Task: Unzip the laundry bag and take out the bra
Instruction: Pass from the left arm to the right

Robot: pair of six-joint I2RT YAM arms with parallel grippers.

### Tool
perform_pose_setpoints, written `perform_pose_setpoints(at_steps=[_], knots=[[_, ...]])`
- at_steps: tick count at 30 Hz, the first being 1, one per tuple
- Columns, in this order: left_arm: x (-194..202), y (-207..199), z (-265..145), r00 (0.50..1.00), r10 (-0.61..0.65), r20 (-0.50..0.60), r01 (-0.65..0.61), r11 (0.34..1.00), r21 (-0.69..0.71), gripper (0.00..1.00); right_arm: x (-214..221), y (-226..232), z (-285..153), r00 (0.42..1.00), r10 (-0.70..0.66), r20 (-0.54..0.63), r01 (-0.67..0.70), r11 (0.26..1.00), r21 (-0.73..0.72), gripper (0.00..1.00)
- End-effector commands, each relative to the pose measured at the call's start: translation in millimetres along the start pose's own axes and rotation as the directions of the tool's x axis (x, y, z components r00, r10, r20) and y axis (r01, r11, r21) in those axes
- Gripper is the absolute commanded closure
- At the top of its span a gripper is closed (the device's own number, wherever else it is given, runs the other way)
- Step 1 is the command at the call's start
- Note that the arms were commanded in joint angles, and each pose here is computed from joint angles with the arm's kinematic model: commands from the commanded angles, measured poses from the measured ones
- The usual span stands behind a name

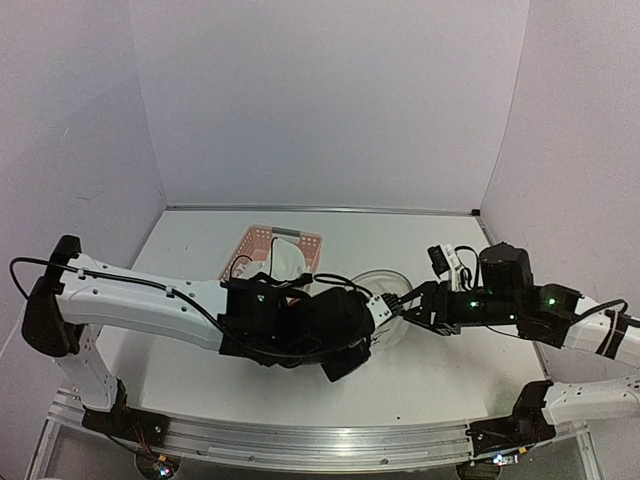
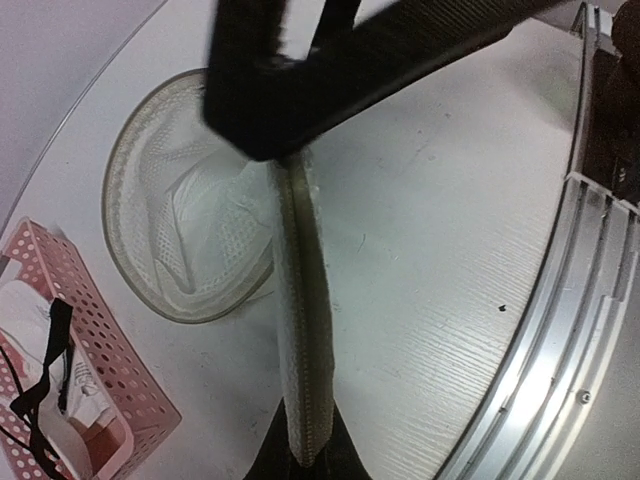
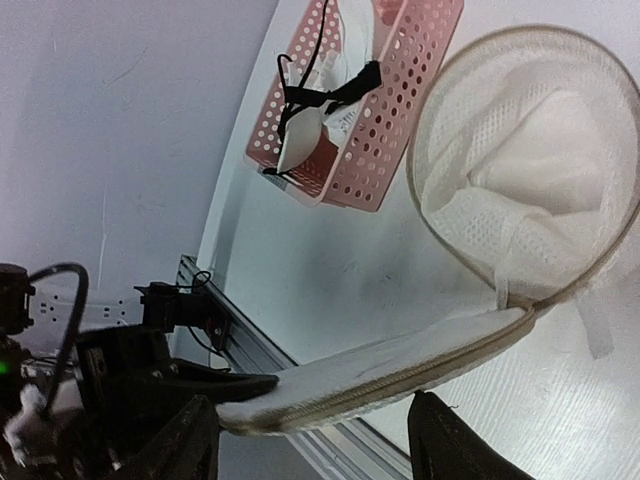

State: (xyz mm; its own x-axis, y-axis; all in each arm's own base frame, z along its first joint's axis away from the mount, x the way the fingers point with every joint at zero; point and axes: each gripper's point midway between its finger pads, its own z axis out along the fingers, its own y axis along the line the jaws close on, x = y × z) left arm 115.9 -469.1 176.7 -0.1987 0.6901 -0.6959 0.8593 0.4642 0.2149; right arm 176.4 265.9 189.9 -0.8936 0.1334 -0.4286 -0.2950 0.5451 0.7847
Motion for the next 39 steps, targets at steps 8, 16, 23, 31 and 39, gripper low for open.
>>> perform_pose_setpoints(at_steps=[8, 16, 23, 31, 39], knots=[[-34, 9, -56, 0.998, -0.056, -0.027, 0.06, 0.98, 0.192, 1.0, -50, 30, -59, 0.885, -0.406, 0.227, 0.385, 0.914, 0.132, 0.35], [-16, 16, -48, 0.991, -0.004, -0.137, 0.035, 0.973, 0.227, 1.0, -11, 48, -52, 0.731, -0.671, 0.125, 0.68, 0.732, -0.044, 0.34], [-19, 15, -56, 0.991, 0.069, -0.115, -0.031, 0.951, 0.307, 1.0, 19, 63, -45, 0.579, -0.806, 0.119, 0.806, 0.545, -0.234, 0.36], [-18, 7, -62, 0.985, 0.148, -0.093, -0.101, 0.916, 0.388, 1.0, 28, 61, -30, 0.43, -0.893, 0.134, 0.88, 0.382, -0.284, 0.37], [-23, 10, -72, 0.984, 0.166, -0.061, -0.129, 0.911, 0.391, 1.0, 33, 61, -11, 0.414, -0.905, 0.099, 0.862, 0.354, -0.363, 0.45]])
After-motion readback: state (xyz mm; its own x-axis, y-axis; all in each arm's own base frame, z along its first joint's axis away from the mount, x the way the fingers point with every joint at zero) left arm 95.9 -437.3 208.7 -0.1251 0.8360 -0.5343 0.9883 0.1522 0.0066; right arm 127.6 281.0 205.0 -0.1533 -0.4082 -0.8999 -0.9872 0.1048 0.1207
